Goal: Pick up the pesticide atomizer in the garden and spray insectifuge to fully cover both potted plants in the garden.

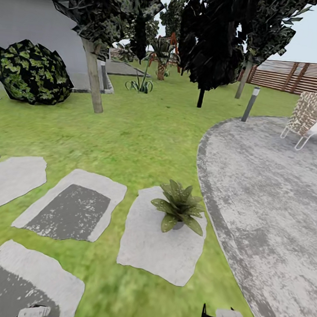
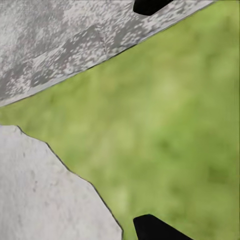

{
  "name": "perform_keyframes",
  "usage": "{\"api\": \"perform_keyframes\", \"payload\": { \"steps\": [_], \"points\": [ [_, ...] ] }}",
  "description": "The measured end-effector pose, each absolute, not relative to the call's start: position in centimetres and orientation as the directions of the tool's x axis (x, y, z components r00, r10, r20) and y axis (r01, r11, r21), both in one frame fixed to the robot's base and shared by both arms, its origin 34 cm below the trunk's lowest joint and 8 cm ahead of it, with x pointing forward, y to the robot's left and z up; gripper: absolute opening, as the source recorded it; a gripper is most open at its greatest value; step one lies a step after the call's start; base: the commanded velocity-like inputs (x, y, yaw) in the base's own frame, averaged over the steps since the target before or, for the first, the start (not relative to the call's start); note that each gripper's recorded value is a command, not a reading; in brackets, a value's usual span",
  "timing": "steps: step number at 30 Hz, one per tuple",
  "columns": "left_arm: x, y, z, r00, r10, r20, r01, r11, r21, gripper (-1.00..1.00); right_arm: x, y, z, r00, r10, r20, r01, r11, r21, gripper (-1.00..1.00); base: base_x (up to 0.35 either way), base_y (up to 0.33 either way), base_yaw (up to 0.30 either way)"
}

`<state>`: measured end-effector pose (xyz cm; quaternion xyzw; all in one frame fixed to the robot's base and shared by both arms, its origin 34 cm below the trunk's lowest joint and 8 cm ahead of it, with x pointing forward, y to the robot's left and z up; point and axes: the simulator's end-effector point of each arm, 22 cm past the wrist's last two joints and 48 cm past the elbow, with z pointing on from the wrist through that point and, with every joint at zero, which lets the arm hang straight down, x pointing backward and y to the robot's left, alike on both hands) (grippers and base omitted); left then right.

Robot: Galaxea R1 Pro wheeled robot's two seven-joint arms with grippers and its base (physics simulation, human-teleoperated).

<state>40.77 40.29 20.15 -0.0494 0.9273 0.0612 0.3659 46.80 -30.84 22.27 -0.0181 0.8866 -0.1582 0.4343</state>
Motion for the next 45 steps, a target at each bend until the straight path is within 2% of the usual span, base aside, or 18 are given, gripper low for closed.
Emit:
{"api": "perform_keyframes", "payload": {
  "steps": [12, 19, 45],
  "points": [
    [40.5, 40.7, 19.9, -0.733, -0.050, -0.679, -0.144, 0.986, 0.083, -1.00, 46.4, -30.9, 21.9, -0.630, -0.172, -0.758, 0.099, 0.949, -0.298, 1.00, 0.016, 0.015, 0.270],
    [39.9, 43.6, 20.3, -0.726, -0.072, -0.684, -0.242, 0.957, 0.157, -1.00, 46.3, -30.8, 21.7, -0.633, -0.172, -0.755, 0.097, 0.950, -0.298, 1.00, 0.000, 0.000, 0.270],
    [39.2, 42.6, 19.4, -0.746, -0.068, -0.662, -0.221, 0.963, 0.151, -1.00, 45.7, -30.8, 21.0, -0.647, -0.172, -0.743, 0.092, 0.949, -0.300, 1.00, 0.000, 0.000, 0.270]
  ]
}}
